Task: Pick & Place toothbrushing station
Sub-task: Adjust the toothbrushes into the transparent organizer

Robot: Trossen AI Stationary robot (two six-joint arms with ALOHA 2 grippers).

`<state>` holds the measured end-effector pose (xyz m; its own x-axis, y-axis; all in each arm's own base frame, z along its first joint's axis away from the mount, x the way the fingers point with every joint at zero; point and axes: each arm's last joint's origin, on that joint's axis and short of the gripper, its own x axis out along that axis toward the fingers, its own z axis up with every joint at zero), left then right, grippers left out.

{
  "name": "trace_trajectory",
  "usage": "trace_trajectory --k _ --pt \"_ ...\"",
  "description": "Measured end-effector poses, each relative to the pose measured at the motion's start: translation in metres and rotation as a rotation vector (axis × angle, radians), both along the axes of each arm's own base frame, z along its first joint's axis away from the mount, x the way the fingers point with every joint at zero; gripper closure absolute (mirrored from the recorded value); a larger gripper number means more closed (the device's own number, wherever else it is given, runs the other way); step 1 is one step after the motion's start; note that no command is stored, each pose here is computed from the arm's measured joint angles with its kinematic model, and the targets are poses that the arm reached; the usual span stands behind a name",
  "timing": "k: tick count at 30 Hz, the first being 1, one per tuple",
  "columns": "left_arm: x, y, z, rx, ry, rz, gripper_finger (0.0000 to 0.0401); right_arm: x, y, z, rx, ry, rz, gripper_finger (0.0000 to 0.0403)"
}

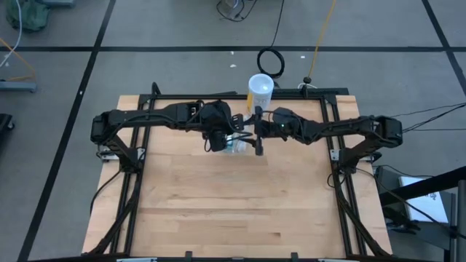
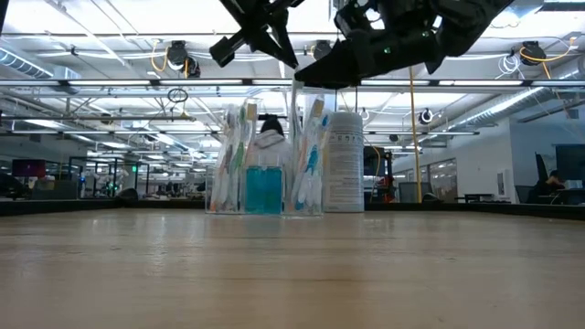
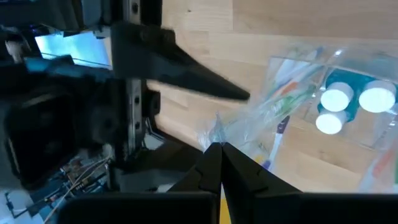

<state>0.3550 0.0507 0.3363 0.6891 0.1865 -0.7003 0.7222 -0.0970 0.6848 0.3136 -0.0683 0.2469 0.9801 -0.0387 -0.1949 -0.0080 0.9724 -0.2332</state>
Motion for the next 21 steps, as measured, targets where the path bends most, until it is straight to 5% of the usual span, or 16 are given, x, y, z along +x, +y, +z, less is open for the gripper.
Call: trace_trajectory --k 7,21 --pt "0.0001 0.0004 0.0002 -0.027 -0.009 0.016 0.0395 -0.0001 -0.0039 -0.001 -0.003 0.0 -0.011 0.018" --pt "0.0002 0.0025 0.0006 -0.183 -0.071 0.261 0.0371 0.0 -0.0038 -0.0018 -0.002 0.006 -0.011 0.0364"
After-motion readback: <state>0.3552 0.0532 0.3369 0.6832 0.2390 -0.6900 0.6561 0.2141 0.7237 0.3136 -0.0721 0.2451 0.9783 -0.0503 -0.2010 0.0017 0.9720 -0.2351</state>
